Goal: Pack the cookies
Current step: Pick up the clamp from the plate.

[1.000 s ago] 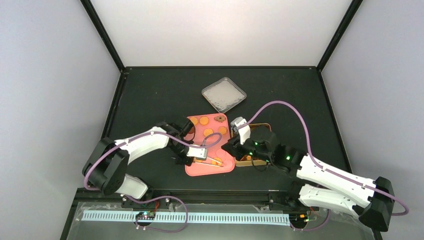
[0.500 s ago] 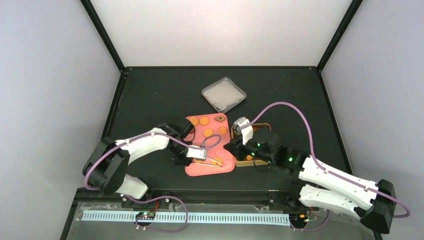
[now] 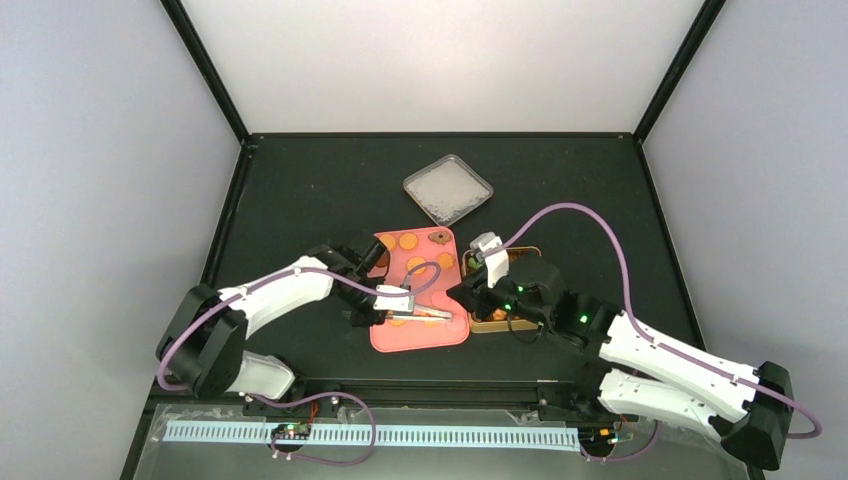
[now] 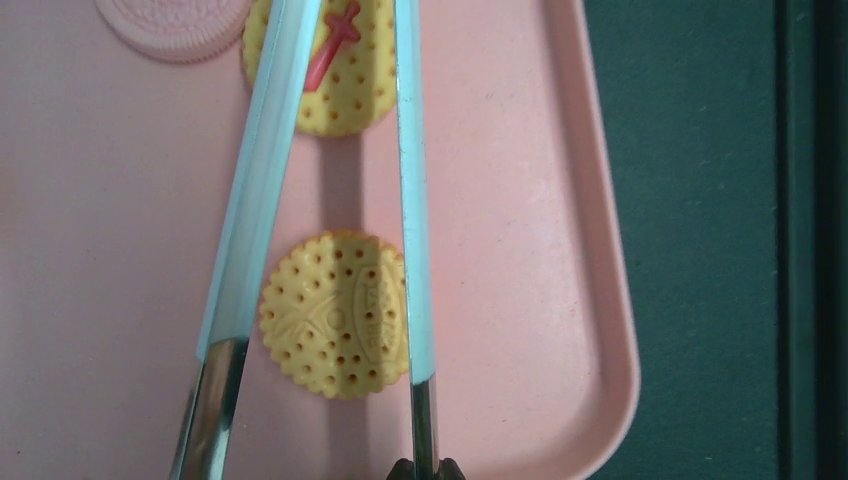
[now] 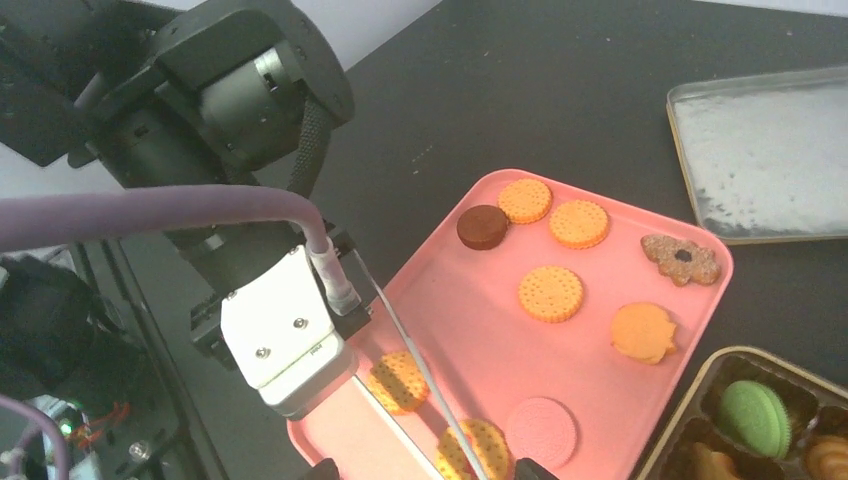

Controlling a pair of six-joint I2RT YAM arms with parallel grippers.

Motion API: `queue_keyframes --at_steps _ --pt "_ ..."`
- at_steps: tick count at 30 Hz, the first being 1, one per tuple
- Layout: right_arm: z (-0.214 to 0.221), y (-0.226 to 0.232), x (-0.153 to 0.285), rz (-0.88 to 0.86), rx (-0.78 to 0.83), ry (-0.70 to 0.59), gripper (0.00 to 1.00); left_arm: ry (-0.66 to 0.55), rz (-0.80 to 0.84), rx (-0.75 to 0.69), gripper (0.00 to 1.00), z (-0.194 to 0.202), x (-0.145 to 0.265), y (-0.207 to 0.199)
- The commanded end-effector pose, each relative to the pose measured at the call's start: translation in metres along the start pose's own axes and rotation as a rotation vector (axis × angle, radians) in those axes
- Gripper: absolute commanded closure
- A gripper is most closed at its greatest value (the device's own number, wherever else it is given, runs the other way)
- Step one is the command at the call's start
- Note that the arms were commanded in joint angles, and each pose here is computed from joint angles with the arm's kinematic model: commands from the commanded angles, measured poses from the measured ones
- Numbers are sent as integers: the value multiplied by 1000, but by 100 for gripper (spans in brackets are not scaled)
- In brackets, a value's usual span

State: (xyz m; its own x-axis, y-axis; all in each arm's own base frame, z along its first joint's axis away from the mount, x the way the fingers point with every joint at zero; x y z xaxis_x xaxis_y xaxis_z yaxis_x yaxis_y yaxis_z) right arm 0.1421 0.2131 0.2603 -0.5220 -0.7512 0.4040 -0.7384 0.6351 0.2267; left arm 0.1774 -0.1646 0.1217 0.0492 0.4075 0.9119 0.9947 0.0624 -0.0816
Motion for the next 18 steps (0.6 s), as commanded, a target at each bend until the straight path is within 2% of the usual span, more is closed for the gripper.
queue_keyframes --at_steps 1,6,10,18 --pt "-19 -1 9 7 -18 -87 48 -79 72 15 98 -18 24 -10" --pt "-35 1 21 -12 -40 -160 32 -178 153 15 99 -34 53 -23" --pt "-48 0 36 -27 -89 -248 19 -302 217 55 99 -47 79 -25" --pt "-62 2 63 -104 -157 -426 5 -617 418 174 98 -78 141 -14"
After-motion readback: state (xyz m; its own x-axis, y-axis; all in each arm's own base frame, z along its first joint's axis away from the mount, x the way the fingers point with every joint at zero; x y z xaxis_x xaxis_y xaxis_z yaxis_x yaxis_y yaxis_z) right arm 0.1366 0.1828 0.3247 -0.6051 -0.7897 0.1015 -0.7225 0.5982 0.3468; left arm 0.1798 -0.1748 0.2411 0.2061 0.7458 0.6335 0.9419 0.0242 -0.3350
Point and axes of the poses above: each gripper's point midway between its finger pads, its own x axis back along the fingers, its own y axis along the line the jaws close on, z = x × y, the point moved 8 cm from there along x, back along the fingers, and after that the axes turned 5 degrees about x, right-handed, at the moved point
